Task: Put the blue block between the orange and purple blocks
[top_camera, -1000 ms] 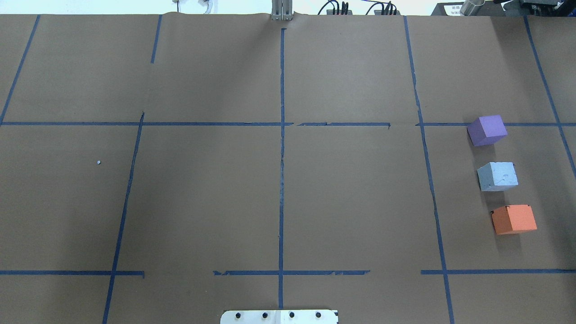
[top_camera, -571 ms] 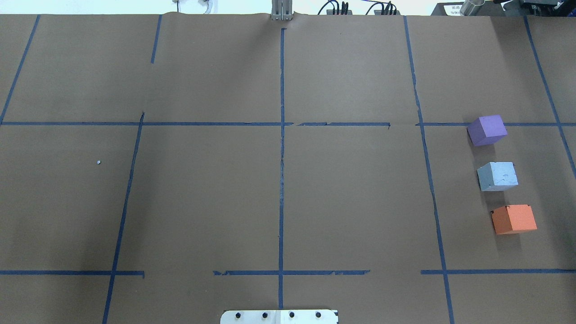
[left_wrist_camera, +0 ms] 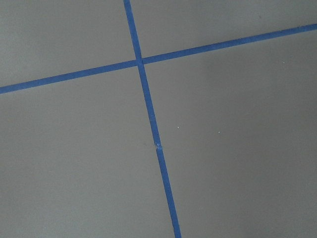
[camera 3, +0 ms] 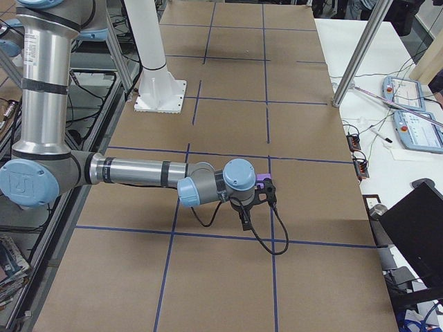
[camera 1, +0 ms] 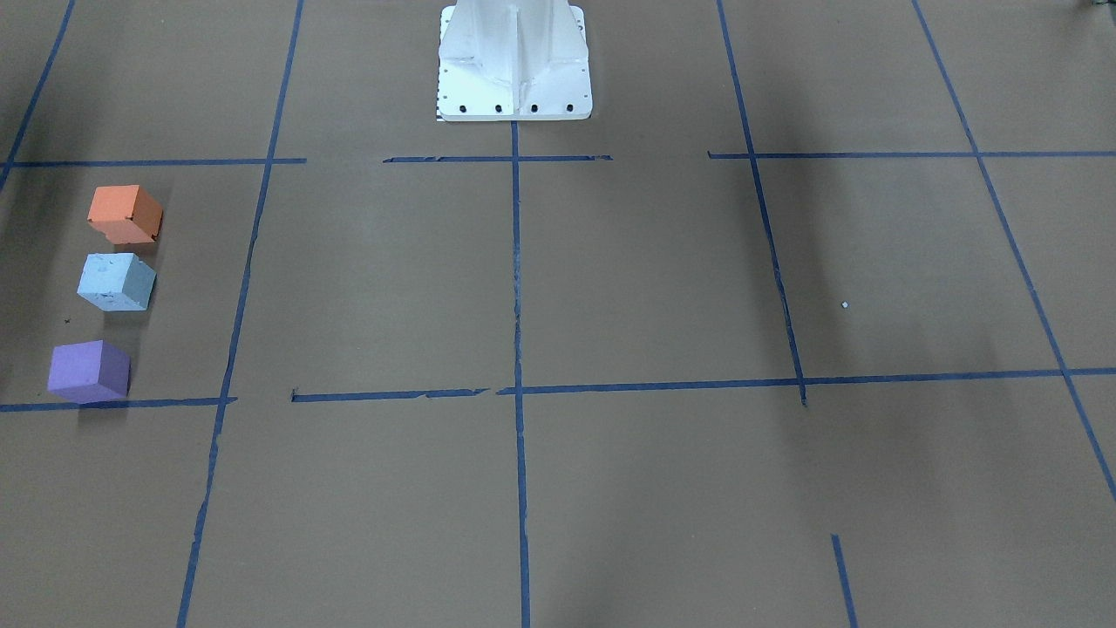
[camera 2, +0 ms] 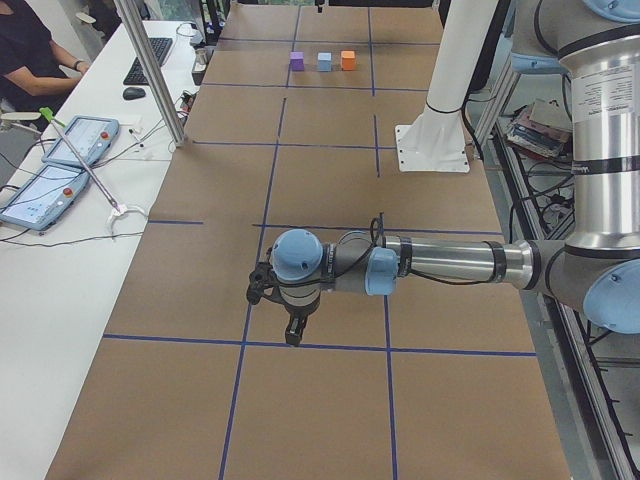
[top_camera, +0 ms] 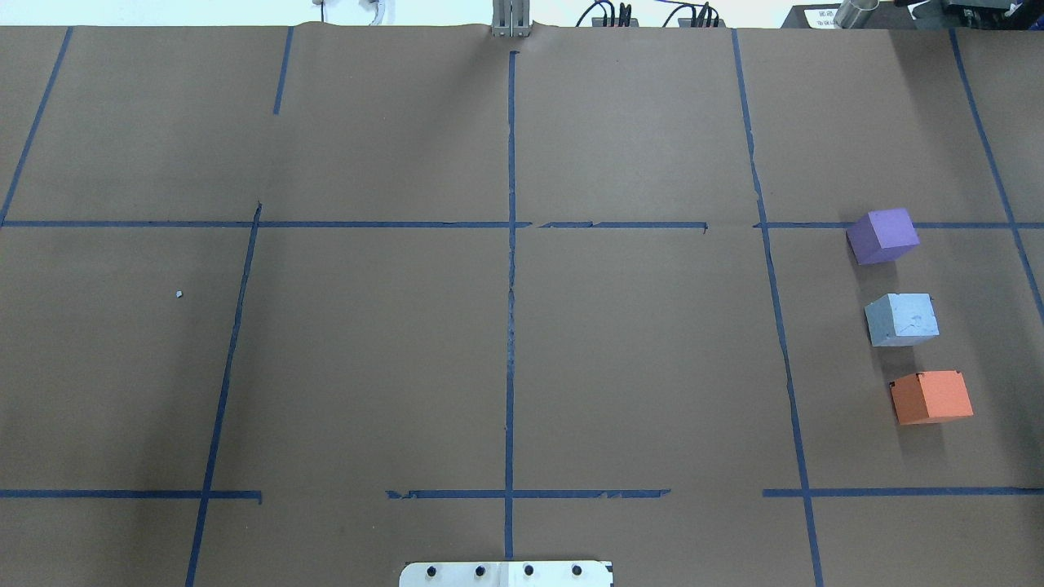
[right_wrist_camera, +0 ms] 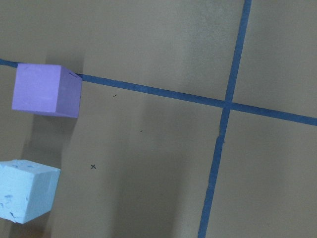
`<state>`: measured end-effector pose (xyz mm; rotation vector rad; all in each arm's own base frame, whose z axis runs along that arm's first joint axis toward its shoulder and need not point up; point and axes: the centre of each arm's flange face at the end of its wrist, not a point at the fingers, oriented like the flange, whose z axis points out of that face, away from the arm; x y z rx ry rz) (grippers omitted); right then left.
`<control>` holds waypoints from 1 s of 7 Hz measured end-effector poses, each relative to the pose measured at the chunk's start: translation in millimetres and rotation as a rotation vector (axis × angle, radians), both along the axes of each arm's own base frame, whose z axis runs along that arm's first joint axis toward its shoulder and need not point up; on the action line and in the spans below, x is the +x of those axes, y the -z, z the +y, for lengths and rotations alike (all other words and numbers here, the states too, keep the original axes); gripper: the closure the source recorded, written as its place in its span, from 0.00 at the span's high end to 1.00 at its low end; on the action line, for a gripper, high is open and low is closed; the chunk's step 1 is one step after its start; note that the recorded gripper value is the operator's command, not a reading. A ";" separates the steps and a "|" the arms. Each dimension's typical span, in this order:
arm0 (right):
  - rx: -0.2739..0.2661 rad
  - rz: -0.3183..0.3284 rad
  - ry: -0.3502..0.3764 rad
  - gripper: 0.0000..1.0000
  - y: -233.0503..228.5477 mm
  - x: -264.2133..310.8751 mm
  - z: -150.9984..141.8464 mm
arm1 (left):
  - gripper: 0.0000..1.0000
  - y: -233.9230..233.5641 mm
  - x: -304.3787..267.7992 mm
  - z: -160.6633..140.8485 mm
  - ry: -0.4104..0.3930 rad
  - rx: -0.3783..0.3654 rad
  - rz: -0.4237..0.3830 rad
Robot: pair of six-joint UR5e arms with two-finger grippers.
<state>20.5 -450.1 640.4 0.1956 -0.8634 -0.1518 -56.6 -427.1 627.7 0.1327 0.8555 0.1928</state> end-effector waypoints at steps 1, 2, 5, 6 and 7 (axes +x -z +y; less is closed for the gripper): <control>0.002 -0.003 0.004 1.00 0.0 -0.3 0.1 | 1.00 1.6 0.0 1.1 0.001 0.005 0.000; 0.005 -0.004 0.005 1.00 0.6 -0.4 -0.5 | 1.00 0.1 -0.2 1.6 0.001 0.000 -0.002; -0.014 -0.004 0.016 1.00 6.8 -4.2 -2.1 | 1.00 -19.6 0.0 3.7 0.001 -0.045 -0.010; -0.041 0.003 0.033 1.00 15.4 -3.6 -0.9 | 1.00 -26.6 0.1 4.8 0.001 -0.060 -0.011; -0.061 0.016 0.061 1.00 24.6 0.8 2.4 | 1.00 -29.5 -0.6 5.1 0.000 -0.063 -0.026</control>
